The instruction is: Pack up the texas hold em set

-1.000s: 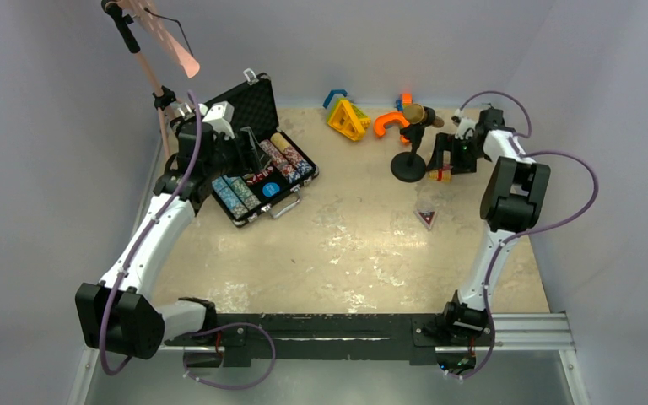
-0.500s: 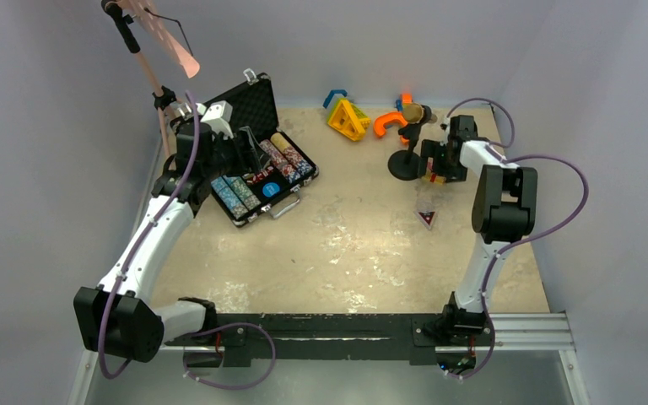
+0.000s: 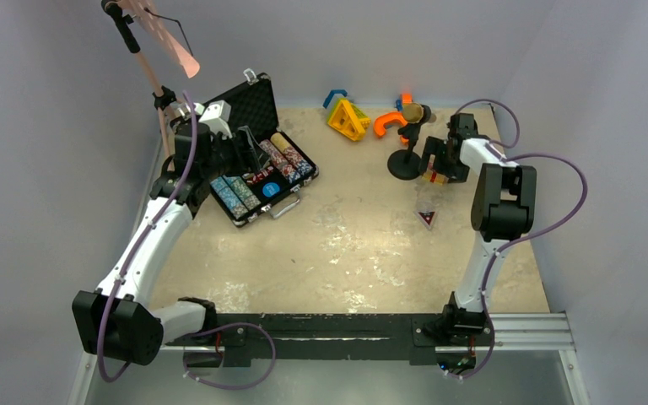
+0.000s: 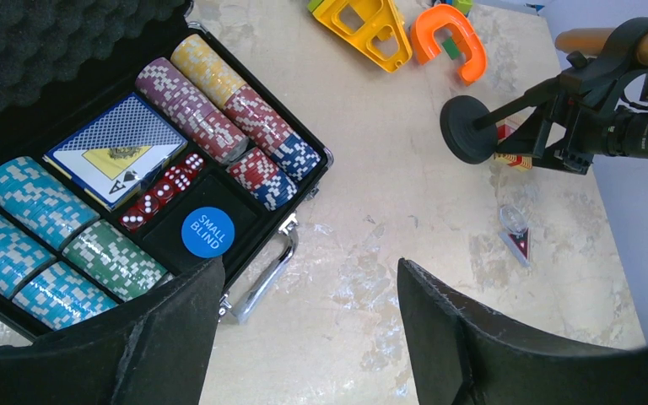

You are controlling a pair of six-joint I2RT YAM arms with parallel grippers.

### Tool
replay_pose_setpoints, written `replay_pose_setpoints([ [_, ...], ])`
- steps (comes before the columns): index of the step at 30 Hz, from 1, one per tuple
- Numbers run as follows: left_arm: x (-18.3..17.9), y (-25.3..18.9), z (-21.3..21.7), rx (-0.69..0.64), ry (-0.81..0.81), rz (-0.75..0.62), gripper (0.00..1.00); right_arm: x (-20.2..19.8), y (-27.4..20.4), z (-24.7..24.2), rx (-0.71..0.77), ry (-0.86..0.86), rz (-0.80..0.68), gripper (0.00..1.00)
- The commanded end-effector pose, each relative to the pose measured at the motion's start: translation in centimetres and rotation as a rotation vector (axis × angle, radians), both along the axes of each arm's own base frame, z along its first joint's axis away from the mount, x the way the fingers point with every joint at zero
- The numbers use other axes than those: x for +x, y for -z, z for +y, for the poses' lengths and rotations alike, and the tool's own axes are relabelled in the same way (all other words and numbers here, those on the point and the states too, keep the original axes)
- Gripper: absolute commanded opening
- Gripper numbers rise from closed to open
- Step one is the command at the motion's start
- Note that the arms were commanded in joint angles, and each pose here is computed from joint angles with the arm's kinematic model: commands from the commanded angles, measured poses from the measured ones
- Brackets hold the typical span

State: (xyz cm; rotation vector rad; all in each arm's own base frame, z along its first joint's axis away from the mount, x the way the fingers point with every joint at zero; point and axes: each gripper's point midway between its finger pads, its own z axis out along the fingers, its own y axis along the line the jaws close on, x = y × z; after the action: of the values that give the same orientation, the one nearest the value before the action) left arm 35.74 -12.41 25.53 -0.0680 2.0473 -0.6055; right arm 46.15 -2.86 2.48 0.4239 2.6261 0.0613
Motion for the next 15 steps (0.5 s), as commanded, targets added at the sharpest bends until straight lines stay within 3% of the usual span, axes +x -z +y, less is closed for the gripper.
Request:
replay_pose_setpoints([
  [1, 0.14, -2.54, 0.11, -0.023, -0.004, -0.075, 0.78, -1.80, 4.04, -0.07, 0.048, 0.037, 0.143, 0.99],
  [5, 0.08, -2.61, 0.19, -0.022, -0.008, -0.077, 0.78, -1.71, 3.67, -0.29, 0.061, 0.069, 0.124, 0.92],
  [9, 0.05, -2.72, 0.28, -0.020, -0.012, -0.081, 0.78, -1.61, 3.57, -0.31, 0.061, 0.072, 0.120, 0.69],
  [14, 0.06, -2.79, 0.39, -0.016, -0.017, -0.085, 0.78, -1.58, 3.81, -0.33, 0.061, 0.076, 0.133, 0.18],
  [15, 0.05, -2.81, 0.42, -0.015, -0.017, -0.086, 0.78, -1.58, 3.84, -0.33, 0.061, 0.076, 0.135, 0.02],
])
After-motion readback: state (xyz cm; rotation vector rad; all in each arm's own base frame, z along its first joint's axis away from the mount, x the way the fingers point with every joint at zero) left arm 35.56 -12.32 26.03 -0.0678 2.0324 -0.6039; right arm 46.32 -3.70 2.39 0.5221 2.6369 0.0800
